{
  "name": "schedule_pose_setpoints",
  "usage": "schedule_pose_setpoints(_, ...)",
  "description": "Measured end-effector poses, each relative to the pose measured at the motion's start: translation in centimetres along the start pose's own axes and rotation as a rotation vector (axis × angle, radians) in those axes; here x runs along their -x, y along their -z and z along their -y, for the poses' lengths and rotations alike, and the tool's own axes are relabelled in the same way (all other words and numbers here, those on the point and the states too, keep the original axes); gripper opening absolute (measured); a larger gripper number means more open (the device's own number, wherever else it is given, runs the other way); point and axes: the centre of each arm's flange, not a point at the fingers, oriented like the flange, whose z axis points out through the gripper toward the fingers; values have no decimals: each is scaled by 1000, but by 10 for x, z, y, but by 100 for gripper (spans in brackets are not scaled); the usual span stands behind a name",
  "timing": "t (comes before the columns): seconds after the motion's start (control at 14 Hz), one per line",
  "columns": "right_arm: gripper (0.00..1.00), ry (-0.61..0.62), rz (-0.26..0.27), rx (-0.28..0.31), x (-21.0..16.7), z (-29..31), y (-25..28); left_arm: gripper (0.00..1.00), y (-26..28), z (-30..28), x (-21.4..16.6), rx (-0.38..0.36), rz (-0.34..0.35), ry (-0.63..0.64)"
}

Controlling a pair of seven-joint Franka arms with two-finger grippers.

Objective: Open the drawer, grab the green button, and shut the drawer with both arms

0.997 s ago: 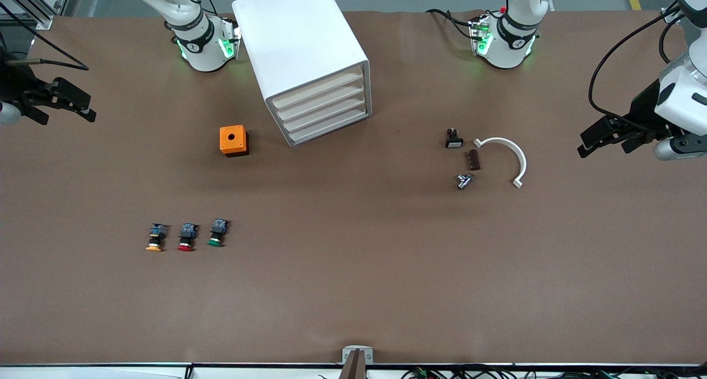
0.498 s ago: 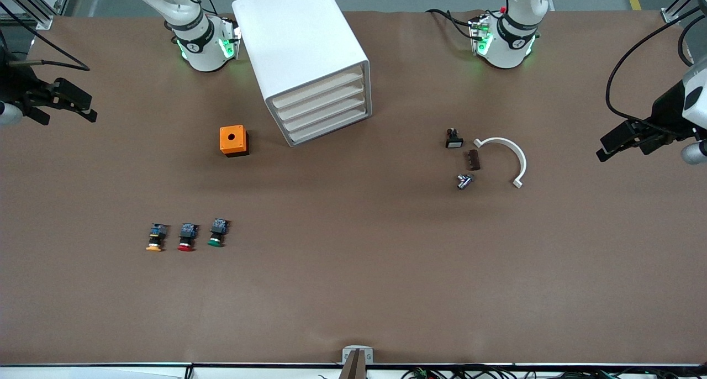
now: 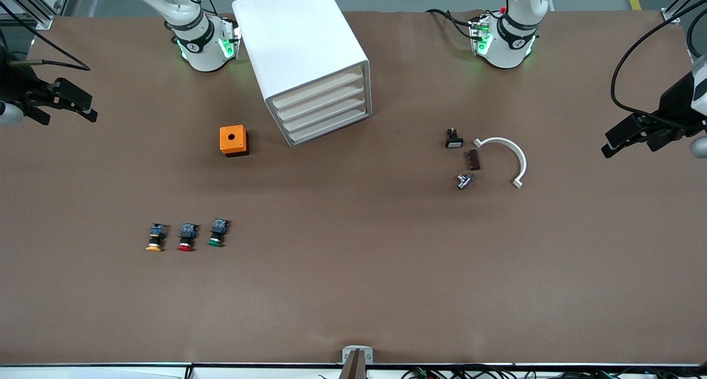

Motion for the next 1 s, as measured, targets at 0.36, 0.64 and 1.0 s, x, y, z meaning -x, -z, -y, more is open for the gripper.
schedule_pose_setpoints(0.36,100,0,-1,7,0,-1,0,100,7,-3,-2,4,-12,-5)
schedule_pose_setpoints(0.64,100,-4,-1,15,0,-1,0,100,3,-3,-4,2,-1,-5)
schedule_pose_setpoints(1.0,100,-10,-1,16,0,-1,1,100,4,-3,-4,2,-1,-5)
